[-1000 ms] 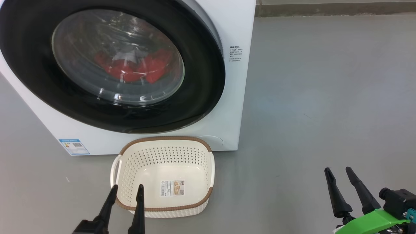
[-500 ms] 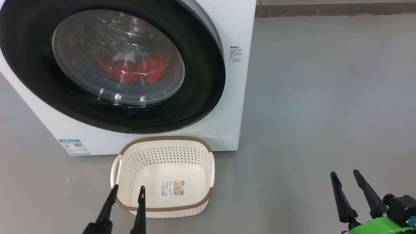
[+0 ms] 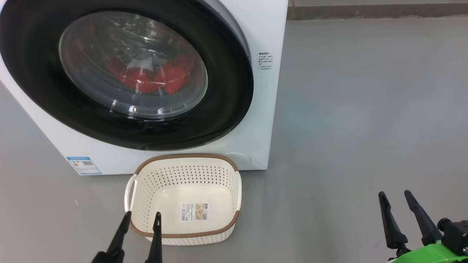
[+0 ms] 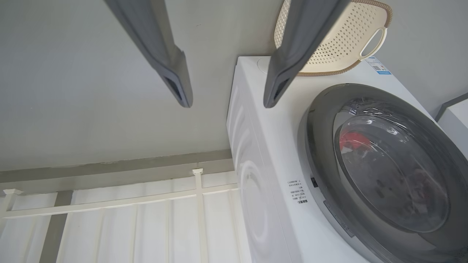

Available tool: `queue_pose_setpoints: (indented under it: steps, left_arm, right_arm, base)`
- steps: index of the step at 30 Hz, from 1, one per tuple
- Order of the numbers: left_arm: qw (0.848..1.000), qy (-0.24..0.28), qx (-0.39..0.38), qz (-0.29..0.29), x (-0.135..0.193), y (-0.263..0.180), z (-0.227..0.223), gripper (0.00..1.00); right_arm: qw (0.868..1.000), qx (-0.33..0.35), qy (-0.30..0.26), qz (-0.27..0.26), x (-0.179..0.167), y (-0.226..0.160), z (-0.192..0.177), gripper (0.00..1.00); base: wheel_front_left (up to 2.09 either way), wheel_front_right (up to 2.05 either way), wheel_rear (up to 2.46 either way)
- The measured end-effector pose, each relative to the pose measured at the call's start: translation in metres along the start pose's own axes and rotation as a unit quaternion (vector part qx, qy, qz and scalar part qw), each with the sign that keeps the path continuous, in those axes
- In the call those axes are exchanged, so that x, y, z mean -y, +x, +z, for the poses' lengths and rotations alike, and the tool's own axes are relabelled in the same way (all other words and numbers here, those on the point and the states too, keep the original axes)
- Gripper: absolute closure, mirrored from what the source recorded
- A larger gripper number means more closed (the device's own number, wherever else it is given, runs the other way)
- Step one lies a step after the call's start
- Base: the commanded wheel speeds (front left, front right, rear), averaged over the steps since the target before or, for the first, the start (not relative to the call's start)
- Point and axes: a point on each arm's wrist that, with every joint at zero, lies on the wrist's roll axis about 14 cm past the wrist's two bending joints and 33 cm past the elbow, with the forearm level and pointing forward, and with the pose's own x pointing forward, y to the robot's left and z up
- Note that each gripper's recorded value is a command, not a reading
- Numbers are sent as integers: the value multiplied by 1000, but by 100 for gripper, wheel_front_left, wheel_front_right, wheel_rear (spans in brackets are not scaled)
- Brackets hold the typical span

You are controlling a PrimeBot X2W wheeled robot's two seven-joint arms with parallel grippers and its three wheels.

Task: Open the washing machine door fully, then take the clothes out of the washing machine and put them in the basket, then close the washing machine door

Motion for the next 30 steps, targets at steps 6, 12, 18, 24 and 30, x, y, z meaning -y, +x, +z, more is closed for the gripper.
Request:
queue_pose_setpoints:
  steps: [6,12,18,24,30]
  left_arm:
    - [1000,0,-1,1,-1,0,-1,0]
    - [1000,0,-2,0,0,0,-1,0]
    - [1000,0,-5,-1,0,-1,-3,0]
    - [1000,-1,-14,-4,3,2,-9,0]
    - [1000,-1,-19,-8,5,8,-12,0]
  right_arm:
    - [1000,5,2,-3,1,1,2,0]
    - [1000,4,3,-1,-1,1,2,0]
    - [1000,3,14,14,-14,4,0,100]
    - [998,34,46,42,-36,31,19,100]
    - [988,98,85,85,-69,74,64,100]
  base:
    - [0,0,0]
    - [0,0,0]
    - [0,0,0]
    - [0,0,0]
    - [0,0,0]
